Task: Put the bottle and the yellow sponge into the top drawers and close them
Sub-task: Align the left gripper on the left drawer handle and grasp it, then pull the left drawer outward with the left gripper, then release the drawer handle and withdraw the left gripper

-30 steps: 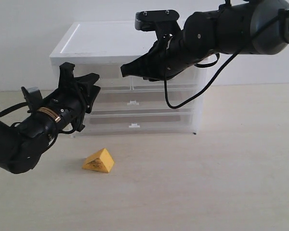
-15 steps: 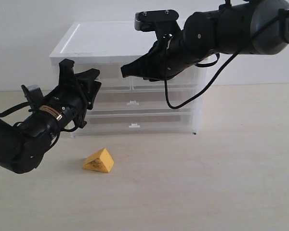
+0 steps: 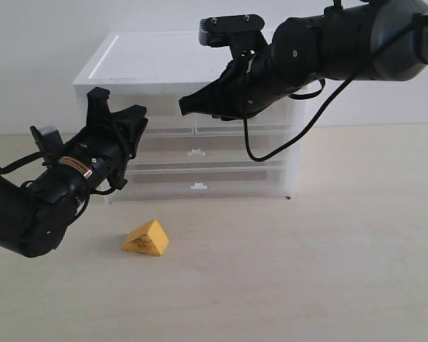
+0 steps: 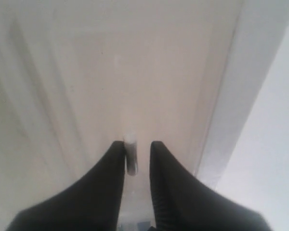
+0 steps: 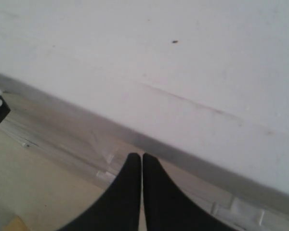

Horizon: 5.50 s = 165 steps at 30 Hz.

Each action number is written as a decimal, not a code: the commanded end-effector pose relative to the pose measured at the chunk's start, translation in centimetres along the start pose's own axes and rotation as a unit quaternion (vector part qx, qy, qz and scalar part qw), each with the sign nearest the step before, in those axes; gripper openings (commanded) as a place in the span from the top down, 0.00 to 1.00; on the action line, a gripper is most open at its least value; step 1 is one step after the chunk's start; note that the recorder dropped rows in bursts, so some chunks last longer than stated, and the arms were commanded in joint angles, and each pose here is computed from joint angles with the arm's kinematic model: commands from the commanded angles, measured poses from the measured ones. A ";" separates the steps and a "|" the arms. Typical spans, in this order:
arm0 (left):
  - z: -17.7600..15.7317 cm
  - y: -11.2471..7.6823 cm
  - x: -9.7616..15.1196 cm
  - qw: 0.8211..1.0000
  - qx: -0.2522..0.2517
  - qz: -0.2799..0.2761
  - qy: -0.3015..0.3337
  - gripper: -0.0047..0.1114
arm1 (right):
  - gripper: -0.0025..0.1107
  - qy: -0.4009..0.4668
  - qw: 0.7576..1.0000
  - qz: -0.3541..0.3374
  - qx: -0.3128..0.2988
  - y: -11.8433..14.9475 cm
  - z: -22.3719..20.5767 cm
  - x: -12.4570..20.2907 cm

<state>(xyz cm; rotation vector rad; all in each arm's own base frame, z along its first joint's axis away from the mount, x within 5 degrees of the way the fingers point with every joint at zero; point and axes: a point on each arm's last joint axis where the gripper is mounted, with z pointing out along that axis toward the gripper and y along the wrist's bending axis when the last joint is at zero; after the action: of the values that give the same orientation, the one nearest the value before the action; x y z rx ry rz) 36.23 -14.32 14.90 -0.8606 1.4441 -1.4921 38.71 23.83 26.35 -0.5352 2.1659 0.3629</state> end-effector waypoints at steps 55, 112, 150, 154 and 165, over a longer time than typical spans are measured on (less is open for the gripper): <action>-3.4 -2.8 4.2 0.998 0.000 0.037 -0.048 0.93 | 0.98 -0.016 1.000 -0.007 0.007 -0.7 -0.2 -0.5; -9.4 -2.6 6.0 0.996 -0.049 0.069 0.004 0.93 | 0.98 -0.021 1.000 -0.005 0.007 -0.7 -0.2 -0.6; -9.9 -2.3 6.5 0.995 -0.052 0.076 0.036 0.49 | 0.98 -0.010 1.000 -0.015 0.007 -0.6 -1.0 -0.8; -10.8 -1.6 6.1 0.993 -0.072 0.089 0.030 0.46 | 0.98 -0.009 1.000 -0.016 0.007 -0.6 -1.8 -1.1; -12.6 -2.3 5.6 0.987 -0.072 0.137 0.036 0.46 | 0.98 0.006 1.000 -0.024 0.010 -0.6 -2.7 -1.2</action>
<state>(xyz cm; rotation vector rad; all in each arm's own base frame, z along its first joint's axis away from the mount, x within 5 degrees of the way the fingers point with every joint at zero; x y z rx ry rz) 22.78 -14.95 15.07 -0.7146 1.6749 -1.2597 38.10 22.97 27.69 -0.5614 2.1848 0.3365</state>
